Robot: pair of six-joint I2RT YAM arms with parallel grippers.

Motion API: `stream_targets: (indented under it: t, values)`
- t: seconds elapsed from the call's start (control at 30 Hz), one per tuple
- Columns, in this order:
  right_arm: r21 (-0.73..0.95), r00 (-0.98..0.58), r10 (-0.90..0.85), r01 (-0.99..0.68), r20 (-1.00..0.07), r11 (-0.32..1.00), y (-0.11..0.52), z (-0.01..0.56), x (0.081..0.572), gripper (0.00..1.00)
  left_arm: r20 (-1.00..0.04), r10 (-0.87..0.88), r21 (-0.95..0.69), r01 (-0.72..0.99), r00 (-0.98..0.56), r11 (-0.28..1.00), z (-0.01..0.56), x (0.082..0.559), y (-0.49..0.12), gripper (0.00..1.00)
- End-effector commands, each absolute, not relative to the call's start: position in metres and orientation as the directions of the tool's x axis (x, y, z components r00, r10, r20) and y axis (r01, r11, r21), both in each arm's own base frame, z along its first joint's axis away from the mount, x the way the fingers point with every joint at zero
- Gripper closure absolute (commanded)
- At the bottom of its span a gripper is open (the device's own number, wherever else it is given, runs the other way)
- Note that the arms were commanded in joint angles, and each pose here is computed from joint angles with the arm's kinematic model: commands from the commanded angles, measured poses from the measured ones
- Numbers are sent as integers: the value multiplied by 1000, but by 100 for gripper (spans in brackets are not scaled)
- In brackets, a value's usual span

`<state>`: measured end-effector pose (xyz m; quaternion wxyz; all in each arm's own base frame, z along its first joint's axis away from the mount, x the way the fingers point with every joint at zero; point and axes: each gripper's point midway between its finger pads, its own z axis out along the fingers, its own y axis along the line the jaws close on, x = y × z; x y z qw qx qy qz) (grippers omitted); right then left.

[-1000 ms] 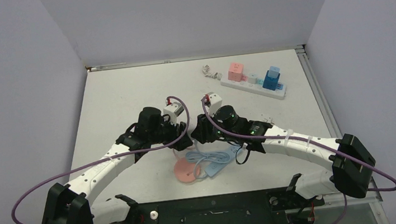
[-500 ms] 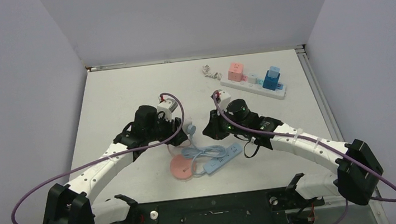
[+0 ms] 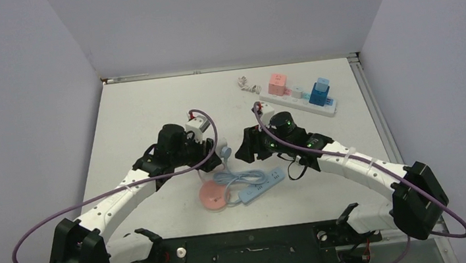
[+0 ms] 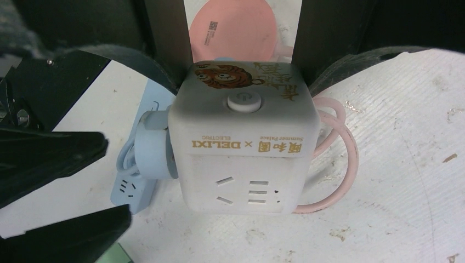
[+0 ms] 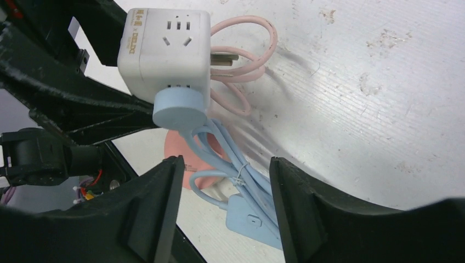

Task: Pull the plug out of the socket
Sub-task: Remove the plug from the socket.

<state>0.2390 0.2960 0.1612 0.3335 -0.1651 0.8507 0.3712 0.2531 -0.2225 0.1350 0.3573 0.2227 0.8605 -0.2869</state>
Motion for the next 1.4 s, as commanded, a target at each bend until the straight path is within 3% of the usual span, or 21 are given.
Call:
stream_targets:
  t: [0.0,0.27,0.53,0.93,1.27,1.37]
  values:
    - [559,-707,-80,-618,-703,553,322,184,239,35,-849,177,-276,702,-499,657,177,253,-243,100]
    - [585,-724,-127,-636,-678,503,331,181,233,30,-853,211,-237,716,-476,657,177,249,-245,100]
    - [602,-731,-117,-632,-673,487,337,184,235,31,-855,253,-194,732,-452,653,174,245,-248,100]
    - [625,-754,-124,-614,-645,482,340,175,232,53,-854,261,-175,721,-450,671,173,246,-246,100]
    - [614,-740,-136,-634,-659,470,342,179,226,94,-817,260,-134,607,-515,783,158,262,-225,100]
    - [582,-713,-155,-661,-684,474,345,182,221,95,-795,249,-144,571,-553,808,152,268,-218,100]
